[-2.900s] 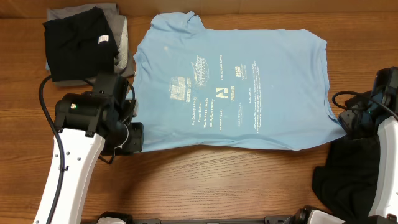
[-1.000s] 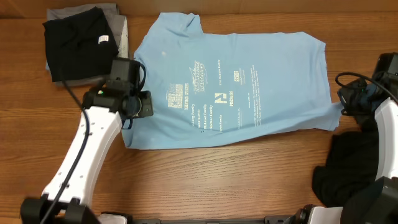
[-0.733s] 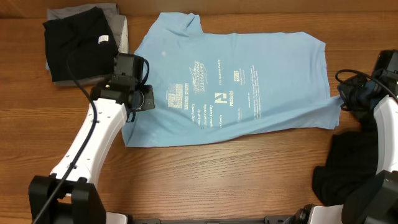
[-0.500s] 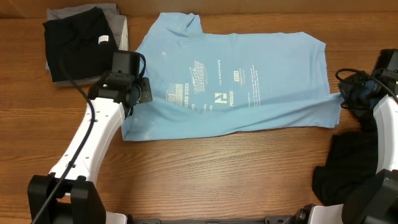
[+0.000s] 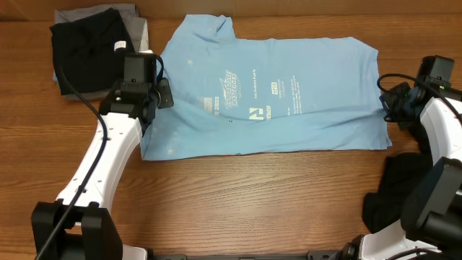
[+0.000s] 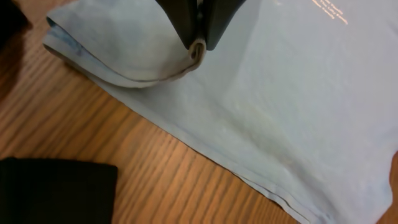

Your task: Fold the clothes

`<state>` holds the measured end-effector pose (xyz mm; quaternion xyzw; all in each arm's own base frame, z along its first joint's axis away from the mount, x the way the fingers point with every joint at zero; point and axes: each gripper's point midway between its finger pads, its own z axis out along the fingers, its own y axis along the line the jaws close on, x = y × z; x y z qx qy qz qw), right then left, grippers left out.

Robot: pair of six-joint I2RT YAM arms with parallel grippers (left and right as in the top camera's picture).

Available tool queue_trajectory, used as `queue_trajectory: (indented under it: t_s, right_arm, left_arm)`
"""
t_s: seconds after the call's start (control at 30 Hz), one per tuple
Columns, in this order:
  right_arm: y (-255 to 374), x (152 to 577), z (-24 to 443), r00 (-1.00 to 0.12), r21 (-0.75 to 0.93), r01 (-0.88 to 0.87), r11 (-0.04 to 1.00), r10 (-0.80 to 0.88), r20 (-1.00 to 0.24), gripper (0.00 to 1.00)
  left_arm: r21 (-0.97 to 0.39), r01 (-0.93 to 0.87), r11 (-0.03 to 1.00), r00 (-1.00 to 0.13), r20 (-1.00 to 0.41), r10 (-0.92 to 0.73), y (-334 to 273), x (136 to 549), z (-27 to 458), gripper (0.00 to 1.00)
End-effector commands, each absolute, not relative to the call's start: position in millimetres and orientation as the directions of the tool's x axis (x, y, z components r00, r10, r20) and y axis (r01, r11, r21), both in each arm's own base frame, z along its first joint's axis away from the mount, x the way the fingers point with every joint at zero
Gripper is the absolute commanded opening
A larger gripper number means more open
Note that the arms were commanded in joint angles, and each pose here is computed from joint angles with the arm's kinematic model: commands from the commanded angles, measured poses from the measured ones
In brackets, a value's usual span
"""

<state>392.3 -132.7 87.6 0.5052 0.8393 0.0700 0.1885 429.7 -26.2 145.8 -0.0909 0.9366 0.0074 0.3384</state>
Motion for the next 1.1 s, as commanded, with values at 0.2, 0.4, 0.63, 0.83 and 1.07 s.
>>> queue_trajectory:
  t_s: [0.2,0.4,0.63,0.83,1.07]
  right_arm:
    - [-142.1,393.2,80.0,-0.429,0.265,0.824,0.501,0.857,-0.286,0.04]
    - [-143.0,395.7,81.1,-0.473,0.255,0.794,0.552,0.825,-0.310,0.79]
    - [-148.0,399.3,103.0,-0.538,0.234,0.750,0.619,0.776,-0.328,1.00]
    - [-122.6,397.5,128.6,-0.643,0.293,0.666,0.686,0.727,-0.241,0.92]
    - [-110.6,388.5,102.6,-0.671,0.288,0.658,0.696,0.715,-0.196,0.24]
  left_arm:
    - [0.003,-0.167,0.986,-0.803,-0.581,-0.134,-22.8,439.1,103.2,0.09]
    - [0.013,-0.165,0.986,-0.824,-0.552,-0.131,-23.0,440.6,84.8,0.49]
    - [0.052,-0.104,0.993,-0.829,-0.556,-0.058,-23.1,441.1,108.8,0.91]
    - [0.028,-0.069,0.997,-0.903,-0.426,-0.051,-29.9,409.0,131.7,0.85]
    - [-0.087,-0.066,0.994,-0.974,-0.209,-0.083,-50.5,363.6,89.8,0.04]
